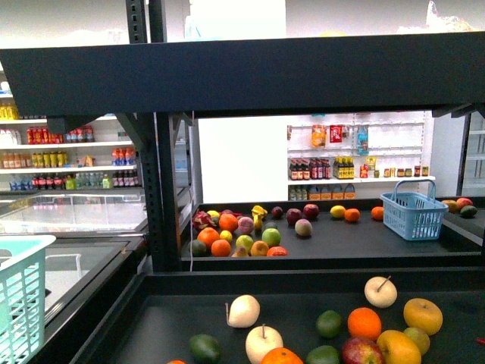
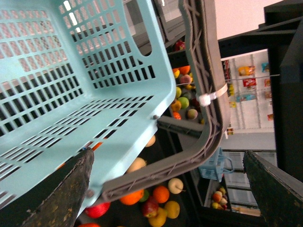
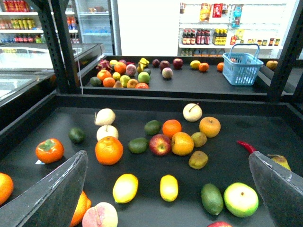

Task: Pick lemon from shelf

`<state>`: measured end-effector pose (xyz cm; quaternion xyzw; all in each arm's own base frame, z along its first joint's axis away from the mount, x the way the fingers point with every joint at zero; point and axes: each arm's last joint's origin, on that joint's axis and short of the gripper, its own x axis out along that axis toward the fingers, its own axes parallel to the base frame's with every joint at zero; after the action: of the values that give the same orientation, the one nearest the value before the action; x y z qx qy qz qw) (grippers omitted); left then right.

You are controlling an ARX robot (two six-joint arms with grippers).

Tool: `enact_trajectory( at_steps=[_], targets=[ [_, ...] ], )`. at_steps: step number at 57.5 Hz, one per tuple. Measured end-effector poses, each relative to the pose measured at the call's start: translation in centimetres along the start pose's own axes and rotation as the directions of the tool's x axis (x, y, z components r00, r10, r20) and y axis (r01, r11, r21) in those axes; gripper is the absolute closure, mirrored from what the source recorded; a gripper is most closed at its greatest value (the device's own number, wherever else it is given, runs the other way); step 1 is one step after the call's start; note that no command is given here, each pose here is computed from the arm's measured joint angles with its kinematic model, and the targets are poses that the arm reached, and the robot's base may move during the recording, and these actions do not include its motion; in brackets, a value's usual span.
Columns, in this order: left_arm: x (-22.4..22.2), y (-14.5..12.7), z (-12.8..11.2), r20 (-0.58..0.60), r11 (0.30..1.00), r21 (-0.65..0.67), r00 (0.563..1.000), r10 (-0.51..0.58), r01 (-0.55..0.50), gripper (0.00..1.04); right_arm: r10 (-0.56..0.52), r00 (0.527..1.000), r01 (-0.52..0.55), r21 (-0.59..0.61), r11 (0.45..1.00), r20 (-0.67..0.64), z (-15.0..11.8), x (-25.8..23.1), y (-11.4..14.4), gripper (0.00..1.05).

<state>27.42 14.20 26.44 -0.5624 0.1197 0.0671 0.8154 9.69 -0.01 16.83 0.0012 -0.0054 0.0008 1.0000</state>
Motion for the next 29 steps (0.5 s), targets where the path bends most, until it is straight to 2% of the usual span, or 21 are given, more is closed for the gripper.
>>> enact_trajectory(
  at_steps=[11,29],
  targets=[
    [3.4,-0.1,1.5,0.0,0.993,-0.093,0.997,-0.078,0.077,0.08,0.0,1.0,0.0,0.0,1.0,0.0,0.0,0.0,0.0,0.02],
    [6.3,-0.5,2.4,-0.006,0.987,-0.11,0.993,-0.117,0.115,0.08,0.0,1.0,0.0,0.0,1.0,0.0,0.0,0.0,0.0,0.02]
  ],
)
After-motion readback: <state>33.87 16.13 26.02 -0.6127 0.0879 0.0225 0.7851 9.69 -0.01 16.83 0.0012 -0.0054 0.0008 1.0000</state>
